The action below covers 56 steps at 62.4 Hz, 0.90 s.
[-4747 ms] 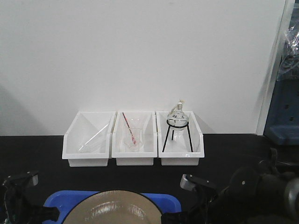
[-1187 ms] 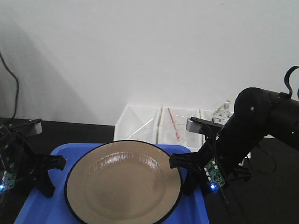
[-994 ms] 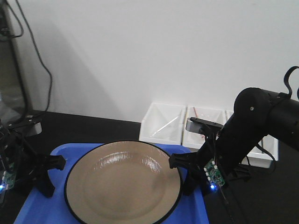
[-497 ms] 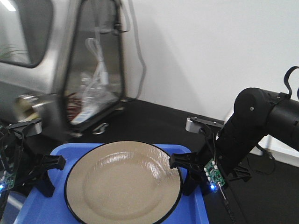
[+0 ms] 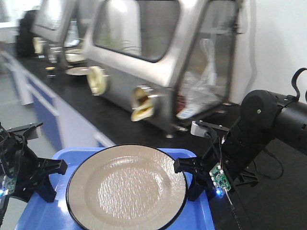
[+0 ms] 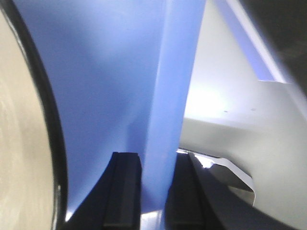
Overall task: Place disk in tray to left cabinet
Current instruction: 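Hold the tray with both grippers while the base turns away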
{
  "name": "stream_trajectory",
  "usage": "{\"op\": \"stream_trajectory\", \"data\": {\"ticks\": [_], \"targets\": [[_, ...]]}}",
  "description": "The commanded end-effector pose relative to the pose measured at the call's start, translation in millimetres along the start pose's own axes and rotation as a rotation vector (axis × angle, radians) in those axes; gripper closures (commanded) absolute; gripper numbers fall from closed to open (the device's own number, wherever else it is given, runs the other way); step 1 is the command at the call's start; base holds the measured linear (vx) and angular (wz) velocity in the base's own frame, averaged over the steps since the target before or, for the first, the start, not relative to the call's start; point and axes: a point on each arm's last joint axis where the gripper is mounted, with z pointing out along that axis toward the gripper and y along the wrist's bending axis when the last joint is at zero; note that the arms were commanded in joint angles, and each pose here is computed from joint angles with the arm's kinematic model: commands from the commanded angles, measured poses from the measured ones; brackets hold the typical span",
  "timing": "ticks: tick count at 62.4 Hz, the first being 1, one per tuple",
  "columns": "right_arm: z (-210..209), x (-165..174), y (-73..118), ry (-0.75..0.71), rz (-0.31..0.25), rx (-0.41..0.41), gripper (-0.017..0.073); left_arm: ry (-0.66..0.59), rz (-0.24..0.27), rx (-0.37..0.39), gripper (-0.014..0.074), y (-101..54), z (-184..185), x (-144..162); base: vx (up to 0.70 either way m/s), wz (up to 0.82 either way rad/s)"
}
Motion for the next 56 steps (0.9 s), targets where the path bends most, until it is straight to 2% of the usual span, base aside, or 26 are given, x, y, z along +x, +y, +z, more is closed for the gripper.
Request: {"op": "stream_trajectory", "data": {"ticks": [1, 27, 56], "targets": [[-33.2, 1.6, 14.2, -0.095, -0.038, -0.065, 0.0560, -0.090, 0.013, 0.062, 0.0594, -13.7, -28.3, 2.0, -0.05, 0.85], [-33.0, 4.0, 13.9, -0.069, -0.038, -0.062, 0.0560, -0.090, 0.013, 0.062, 0.0594, -13.7, -28.3, 2.0, 0.04, 0.77], [-33.0, 3.9, 13.8, -0.069, -0.038, -0.061, 0.0560, -0.090, 0.013, 0.062, 0.0594, -13.7, -28.3, 2.0, 0.22, 0.55]]}}
